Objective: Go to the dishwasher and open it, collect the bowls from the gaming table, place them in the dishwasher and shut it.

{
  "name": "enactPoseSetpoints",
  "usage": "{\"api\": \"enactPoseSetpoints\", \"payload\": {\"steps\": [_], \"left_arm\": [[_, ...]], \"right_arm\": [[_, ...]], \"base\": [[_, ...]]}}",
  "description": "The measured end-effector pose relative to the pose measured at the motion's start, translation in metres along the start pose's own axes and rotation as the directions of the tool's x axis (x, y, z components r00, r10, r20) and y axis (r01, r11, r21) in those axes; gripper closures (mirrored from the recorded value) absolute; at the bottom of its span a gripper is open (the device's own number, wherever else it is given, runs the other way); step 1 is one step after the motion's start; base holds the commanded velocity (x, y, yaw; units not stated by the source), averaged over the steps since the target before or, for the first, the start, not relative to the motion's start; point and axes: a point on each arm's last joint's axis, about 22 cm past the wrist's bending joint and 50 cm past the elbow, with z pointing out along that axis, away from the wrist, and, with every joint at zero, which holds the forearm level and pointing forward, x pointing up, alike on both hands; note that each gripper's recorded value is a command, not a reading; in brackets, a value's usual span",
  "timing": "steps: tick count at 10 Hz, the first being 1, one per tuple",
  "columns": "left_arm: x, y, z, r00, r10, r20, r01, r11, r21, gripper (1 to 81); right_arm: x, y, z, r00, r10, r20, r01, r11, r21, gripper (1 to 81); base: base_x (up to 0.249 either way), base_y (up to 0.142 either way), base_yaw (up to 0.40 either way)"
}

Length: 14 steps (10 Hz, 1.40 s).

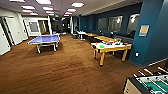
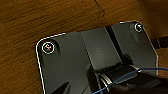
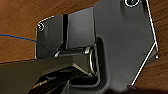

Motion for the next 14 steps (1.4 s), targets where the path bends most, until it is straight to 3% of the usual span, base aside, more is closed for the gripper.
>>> {"api": "enactPoseSetpoints", "payload": {"steps": [14], "left_arm": [[0.0032,0.0022,0.0007,1.0,0.0,-0.004,0.0,1.0,-0.003,1.0]], "right_arm": [[0.001,-0.0039,0.0012,1.0,0.0,-0.001,0.0,1.0,0.005,1.0]], "base": [[0.231,0.0,0.0]]}}
